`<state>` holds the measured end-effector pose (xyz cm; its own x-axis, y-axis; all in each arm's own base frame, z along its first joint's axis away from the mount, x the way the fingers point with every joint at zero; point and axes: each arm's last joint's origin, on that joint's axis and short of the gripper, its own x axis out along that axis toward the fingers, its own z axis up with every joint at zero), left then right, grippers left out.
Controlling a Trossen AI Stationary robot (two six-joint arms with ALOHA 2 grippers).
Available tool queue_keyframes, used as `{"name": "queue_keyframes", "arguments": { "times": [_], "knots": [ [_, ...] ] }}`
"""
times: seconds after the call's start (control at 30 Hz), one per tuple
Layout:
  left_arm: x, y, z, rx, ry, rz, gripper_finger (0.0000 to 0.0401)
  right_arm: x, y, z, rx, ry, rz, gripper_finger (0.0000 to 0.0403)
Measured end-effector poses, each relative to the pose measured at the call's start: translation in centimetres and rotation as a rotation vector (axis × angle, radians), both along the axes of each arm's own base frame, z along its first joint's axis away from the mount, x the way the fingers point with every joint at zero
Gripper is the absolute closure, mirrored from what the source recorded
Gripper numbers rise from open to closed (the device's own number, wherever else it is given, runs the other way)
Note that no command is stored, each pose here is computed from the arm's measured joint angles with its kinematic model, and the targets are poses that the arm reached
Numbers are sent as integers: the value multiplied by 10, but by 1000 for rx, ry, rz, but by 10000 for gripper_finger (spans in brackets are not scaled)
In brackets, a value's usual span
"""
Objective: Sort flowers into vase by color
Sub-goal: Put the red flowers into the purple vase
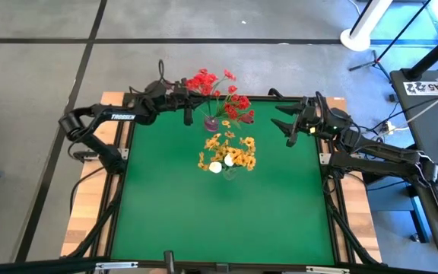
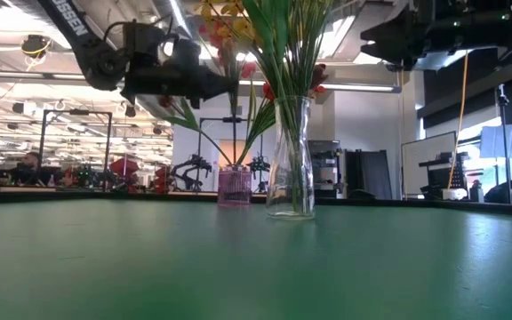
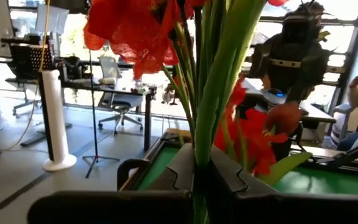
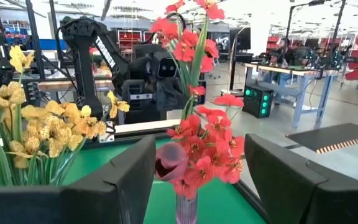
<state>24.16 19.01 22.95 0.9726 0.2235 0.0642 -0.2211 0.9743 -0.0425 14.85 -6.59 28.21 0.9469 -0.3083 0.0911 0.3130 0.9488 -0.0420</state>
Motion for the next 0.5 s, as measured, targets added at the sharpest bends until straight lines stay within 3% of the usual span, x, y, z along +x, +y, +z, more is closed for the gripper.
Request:
{"name": "queue_keyframes", "arguments": {
  "times": [0.3, 0.5],
  "knots": [
    [4, 4, -13, -36, 37, 36, 390, 0, 0, 0, 1, 2, 1, 157],
    [11, -3, -15, -67, 46, 103, 355, 0, 0, -1, 2, 4, 1, 157]
  ]
}}
